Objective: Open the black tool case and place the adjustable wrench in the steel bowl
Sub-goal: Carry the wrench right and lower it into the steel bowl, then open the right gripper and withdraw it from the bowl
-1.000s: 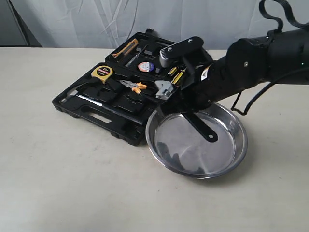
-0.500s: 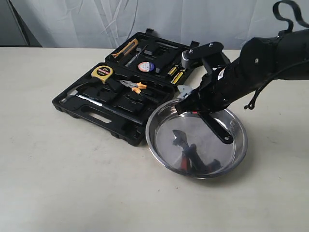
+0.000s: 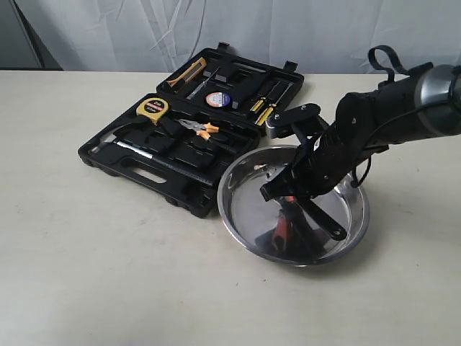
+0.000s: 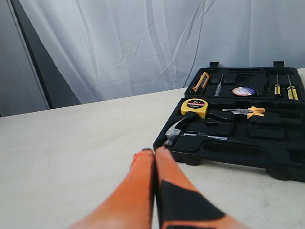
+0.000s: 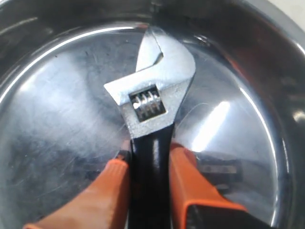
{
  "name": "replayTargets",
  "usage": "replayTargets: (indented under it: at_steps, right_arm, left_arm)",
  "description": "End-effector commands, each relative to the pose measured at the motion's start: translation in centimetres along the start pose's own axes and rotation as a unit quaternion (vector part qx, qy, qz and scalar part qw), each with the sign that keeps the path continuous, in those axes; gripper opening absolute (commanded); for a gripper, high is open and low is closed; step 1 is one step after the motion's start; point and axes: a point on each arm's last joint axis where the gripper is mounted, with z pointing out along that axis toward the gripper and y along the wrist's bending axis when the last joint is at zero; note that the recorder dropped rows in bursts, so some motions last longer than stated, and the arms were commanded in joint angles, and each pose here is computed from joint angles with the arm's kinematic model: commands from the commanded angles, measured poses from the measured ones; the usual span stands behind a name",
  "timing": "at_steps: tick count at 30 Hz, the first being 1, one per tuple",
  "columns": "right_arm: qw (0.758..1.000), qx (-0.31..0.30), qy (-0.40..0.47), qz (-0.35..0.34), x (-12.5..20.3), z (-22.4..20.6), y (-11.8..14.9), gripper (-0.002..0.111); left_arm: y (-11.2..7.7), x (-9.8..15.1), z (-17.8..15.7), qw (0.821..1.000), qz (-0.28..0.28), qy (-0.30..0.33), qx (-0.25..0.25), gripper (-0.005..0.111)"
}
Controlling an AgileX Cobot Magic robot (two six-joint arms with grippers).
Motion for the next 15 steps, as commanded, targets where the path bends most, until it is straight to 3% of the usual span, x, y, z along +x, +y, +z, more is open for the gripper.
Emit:
replayTargets:
  at_steps: [1,4,7,11,14,15]
  right_arm:
    - [1.0,0.006,-0.02,0.0,-0.4,-0.2,-0.3,0.016]
    - [1.0,0.006,-0.029,0.003,-0.6,-0.2,-0.3,0.039]
    - [0.999,0.005,-0.035,0.011,-0.8,-0.3,-0.3,0.049]
    - [0.999,0.005,-0.049,0.013,-1.1,-1.1,-0.3,0.044]
    - [0.997,0.004,-0.071,0.025,-1.5,-2.9,-0.1,0.023]
    - [0.996,0.003,-0.085,0.027,-1.7,-4.1,0.0,0.009]
  left_arm:
    - [0.0,-0.1,0.0,1.0,-0.001,-0.002,0.001,0.0]
    - [0.0,-0.1,0.0,1.0,-0.001,-0.002,0.001,0.0]
    - [0.0,-0.1,0.0,1.0,-0.001,-0.002,0.001,0.0]
    - [0.0,-0.1,0.0,1.0,-0.001,-0.002,0.001,0.0]
    - [0.0,-0.1,0.0,1.0,-0.001,-0.002,0.001,0.0]
    - [0.0,-0.1,0.0,1.0,-0.001,-0.002,0.001,0.0]
